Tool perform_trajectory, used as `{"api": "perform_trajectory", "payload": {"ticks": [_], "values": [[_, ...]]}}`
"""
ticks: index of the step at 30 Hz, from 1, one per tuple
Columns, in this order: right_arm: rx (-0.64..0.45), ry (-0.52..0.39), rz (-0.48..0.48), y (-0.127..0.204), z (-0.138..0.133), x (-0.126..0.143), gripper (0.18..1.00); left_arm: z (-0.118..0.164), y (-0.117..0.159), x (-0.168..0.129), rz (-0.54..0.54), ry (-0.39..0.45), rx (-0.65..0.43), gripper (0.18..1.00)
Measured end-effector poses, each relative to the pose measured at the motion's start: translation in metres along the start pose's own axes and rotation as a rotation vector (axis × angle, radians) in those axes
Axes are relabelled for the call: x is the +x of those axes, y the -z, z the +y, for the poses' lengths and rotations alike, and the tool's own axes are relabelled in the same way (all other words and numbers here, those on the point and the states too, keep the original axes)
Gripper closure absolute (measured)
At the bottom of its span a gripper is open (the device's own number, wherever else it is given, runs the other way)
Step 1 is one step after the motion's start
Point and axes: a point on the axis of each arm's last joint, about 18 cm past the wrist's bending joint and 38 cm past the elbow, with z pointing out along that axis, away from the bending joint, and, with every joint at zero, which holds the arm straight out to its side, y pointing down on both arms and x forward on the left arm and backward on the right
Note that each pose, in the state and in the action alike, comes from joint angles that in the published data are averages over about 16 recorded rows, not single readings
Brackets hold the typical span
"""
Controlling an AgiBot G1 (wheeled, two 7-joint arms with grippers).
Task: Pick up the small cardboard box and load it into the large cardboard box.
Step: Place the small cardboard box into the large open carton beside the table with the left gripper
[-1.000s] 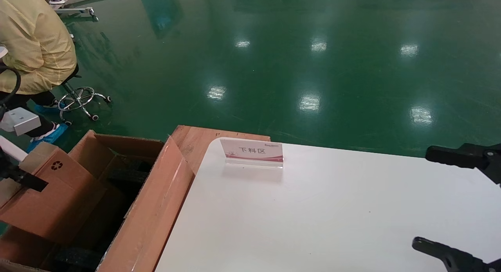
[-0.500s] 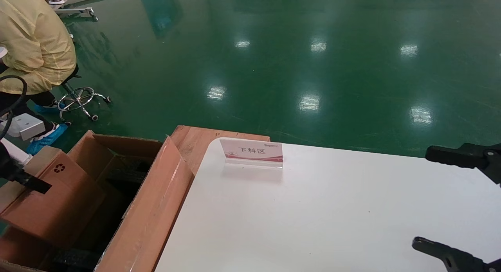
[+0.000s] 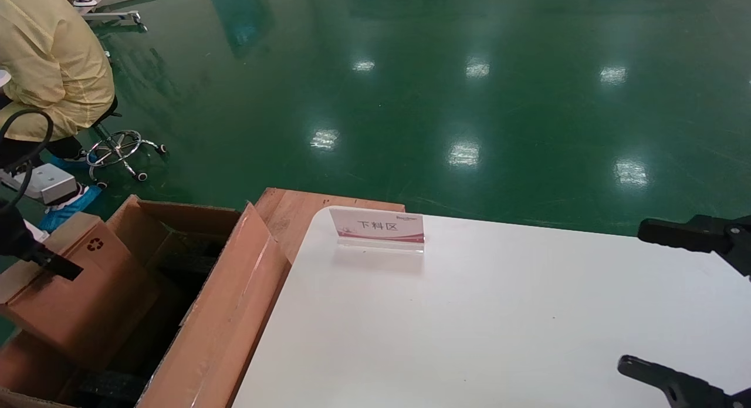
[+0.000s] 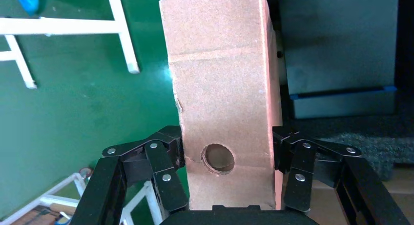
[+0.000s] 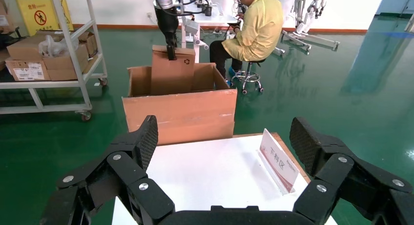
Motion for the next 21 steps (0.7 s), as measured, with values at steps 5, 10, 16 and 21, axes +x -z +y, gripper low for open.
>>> {"api": "perform_trajectory", "payload": {"ticks": [5,10,16,21], "values": [[0.000,0.000,0.000,0.000,0.000,0.000,0.178,-0.006,-0.003,-0.003,-0.007,-0.004,0.010,0.949],[0.000,0.000,0.000,0.000,0.000,0.000,0.178,-0.008,-0.012,-0.003,-0.005,-0.005,0.010,0.950],[0.000,0.000,0.000,0.000,0.000,0.000,0.178,-0.005,-0.025,-0.001,0.001,-0.002,-0.002,0.950],[0.000,0.000,0.000,0.000,0.000,0.000,0.178,-0.001,-0.034,0.001,0.010,0.003,-0.015,0.950]]}}
